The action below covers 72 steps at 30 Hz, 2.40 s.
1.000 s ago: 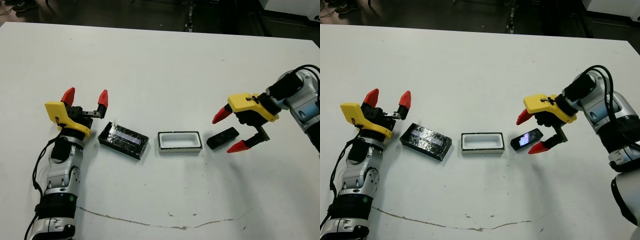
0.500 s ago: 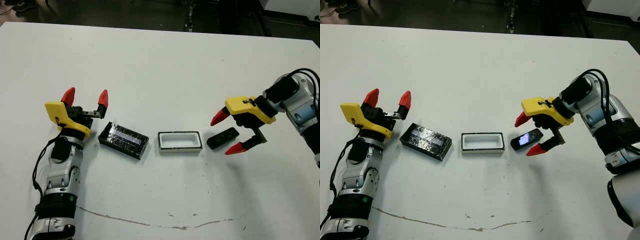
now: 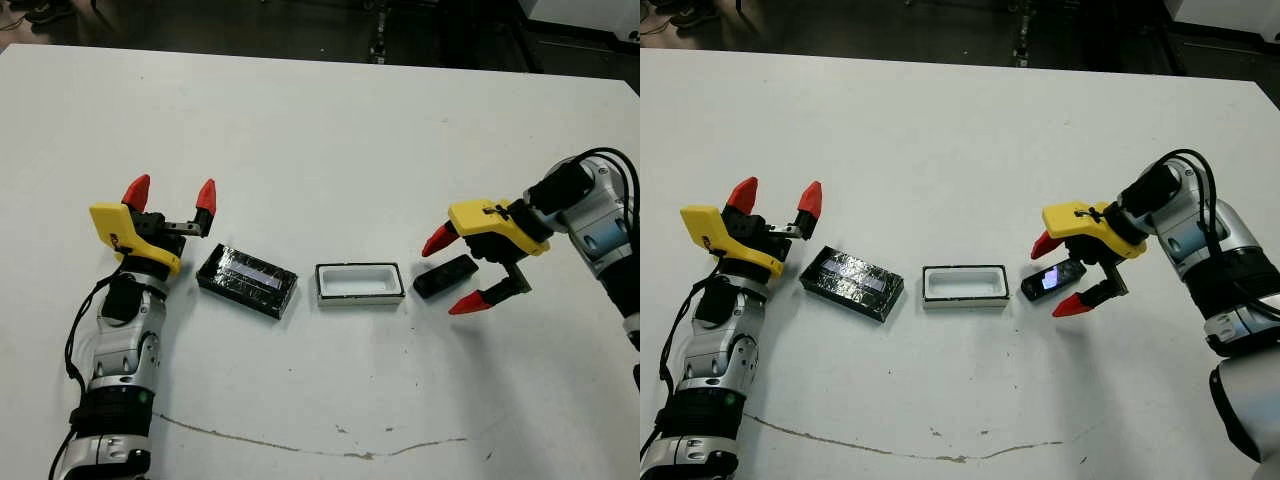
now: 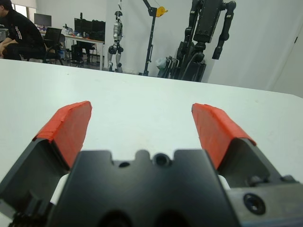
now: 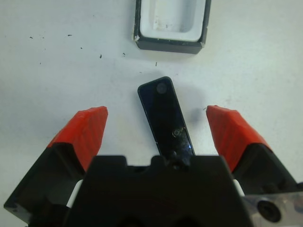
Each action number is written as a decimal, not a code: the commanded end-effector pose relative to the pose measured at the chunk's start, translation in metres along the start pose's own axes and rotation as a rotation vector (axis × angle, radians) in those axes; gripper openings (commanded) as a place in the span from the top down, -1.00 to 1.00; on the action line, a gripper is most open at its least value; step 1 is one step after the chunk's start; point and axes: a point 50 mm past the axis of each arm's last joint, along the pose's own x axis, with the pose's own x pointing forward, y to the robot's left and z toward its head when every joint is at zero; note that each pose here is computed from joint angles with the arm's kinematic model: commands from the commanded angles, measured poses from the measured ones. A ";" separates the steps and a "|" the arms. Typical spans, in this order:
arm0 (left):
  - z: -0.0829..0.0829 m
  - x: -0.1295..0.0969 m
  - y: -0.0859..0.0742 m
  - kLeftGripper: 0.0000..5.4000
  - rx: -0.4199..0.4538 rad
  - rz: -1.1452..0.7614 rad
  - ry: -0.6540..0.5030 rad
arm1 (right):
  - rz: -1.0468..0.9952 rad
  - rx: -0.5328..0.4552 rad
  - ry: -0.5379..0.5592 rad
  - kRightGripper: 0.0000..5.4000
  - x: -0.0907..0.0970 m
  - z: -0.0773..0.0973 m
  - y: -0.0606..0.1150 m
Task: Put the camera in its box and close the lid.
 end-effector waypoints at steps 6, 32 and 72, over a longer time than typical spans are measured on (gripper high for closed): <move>-0.004 -0.003 0.001 -1.00 0.004 0.004 0.017 | -0.031 0.006 0.006 -0.99 0.005 -0.005 0.002; -0.003 -0.004 0.003 -1.00 0.004 0.009 0.012 | -0.093 0.001 -0.004 0.33 0.008 -0.009 0.004; -0.007 -0.004 0.001 -1.00 0.003 0.009 0.024 | -0.445 0.289 -0.382 0.39 -0.035 0.021 -0.028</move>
